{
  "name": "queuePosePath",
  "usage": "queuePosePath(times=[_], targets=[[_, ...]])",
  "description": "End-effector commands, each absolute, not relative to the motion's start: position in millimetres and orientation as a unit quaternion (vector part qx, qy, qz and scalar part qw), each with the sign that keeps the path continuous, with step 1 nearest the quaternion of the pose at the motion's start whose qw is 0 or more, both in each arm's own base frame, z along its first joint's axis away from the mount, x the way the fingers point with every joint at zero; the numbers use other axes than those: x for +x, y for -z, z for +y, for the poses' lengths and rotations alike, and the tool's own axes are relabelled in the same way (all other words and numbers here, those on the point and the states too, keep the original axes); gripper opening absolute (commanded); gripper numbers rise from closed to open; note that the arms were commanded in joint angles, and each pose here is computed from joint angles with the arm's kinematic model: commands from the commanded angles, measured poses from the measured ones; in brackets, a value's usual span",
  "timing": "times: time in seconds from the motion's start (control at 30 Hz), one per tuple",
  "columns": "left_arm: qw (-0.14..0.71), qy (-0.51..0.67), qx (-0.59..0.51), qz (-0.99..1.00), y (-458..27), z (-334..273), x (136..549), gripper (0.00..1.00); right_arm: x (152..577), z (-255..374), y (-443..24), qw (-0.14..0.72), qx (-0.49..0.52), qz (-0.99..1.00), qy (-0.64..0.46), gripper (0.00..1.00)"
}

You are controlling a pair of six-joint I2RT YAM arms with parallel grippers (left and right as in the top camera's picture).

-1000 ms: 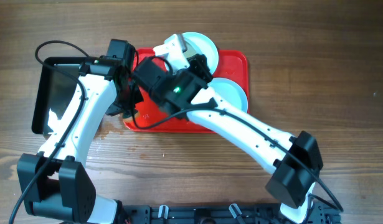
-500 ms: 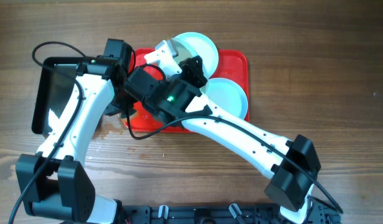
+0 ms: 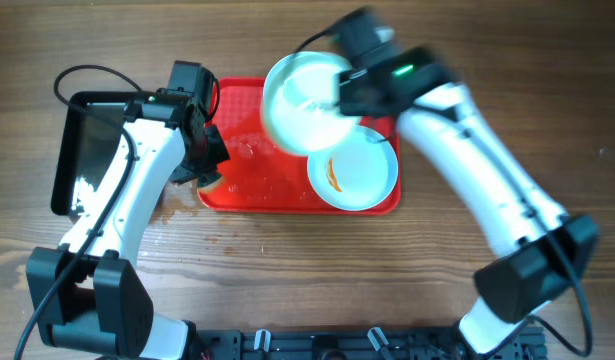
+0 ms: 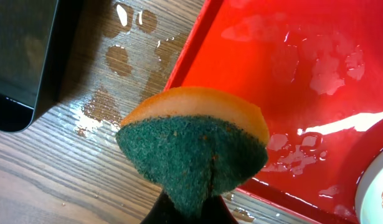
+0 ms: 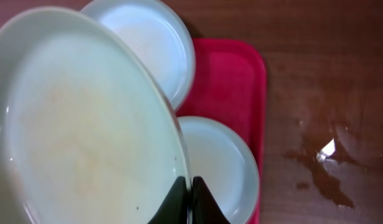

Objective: Clean dirty plates on tray and stack at the side
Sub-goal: 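Lift the top plate with the right gripper off the red tray, then place the plate right of the red tray and release, then move the right gripper back to the left plate's rim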

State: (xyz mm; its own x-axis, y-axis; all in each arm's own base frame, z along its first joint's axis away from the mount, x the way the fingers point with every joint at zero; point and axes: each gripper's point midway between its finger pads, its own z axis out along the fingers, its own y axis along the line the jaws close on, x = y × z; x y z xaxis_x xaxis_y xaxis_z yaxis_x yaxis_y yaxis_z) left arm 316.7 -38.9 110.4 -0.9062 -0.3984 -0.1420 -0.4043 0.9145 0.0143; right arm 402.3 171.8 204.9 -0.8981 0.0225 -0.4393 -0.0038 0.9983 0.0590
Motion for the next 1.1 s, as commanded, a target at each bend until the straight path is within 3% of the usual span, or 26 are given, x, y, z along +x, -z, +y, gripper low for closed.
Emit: queuePosePath(times=[0.0,0.2,0.37,0.43,0.47,0.5,0.63,0.73,0.8,0.87,1.0,1.07], targets=[[0.079,-0.015,-0.197,0.977,-110.8,-41.9,318.0,0.04,415.9,102.0,-203.6,0.187,0.069,0.974,-0.111,0.04],[0.083,-0.014,-0.197,0.977,-104.2,-42.2,319.8,0.04,415.5,-63.4,-138.2,0.173,0.229,0.956,-0.058,0.04],[0.086,-0.012,-0.197,0.976,-104.4,-42.5,321.4,0.04,376.2,-124.0,-66.8,0.144,0.31,0.94,-0.006,0.04],[0.087,-0.012,-0.197,0.976,-104.4,-42.5,321.5,0.04,372.3,-129.5,-65.0,0.141,0.345,0.928,-0.008,0.08],[0.086,-0.012,-0.197,0.976,-104.4,-42.5,321.4,0.04,372.6,-127.1,-64.9,0.14,0.35,0.926,-0.016,0.52],[0.086,-0.013,-0.197,0.977,-104.4,-42.4,321.2,0.04,374.4,-120.2,-65.1,0.138,0.356,0.924,-0.037,0.7],[0.086,-0.013,-0.197,0.977,-104.4,-42.4,321.2,0.04,407.9,-42.5,-96.4,0.153,0.302,0.896,-0.287,0.76],[0.088,-0.012,-0.197,0.976,-104.6,-42.7,322.5,0.04,432.1,36.5,-137.0,0.193,0.155,0.875,-0.417,0.77],[0.089,-0.011,-0.197,0.976,-104.6,-42.7,322.6,0.04,437.3,93.8,-142.4,0.216,0.05,0.884,-0.413,0.86],[0.088,-0.012,-0.197,0.976,-104.6,-42.7,322.5,0.04,439.9,131.7,-133.1,0.214,0.034,0.913,-0.347,0.98],[0.09,-0.011,-0.197,0.976,-104.7,-42.9,323.4,0.04,445.2,164.5,-141.0,0.165,-0.013,0.955,-0.246,0.99],[0.094,-0.009,-0.198,0.976,-105.0,-43.3,325.2,0.04,457.0,162.8,-127.7,0.097,-0.027,0.973,-0.208,0.99]])
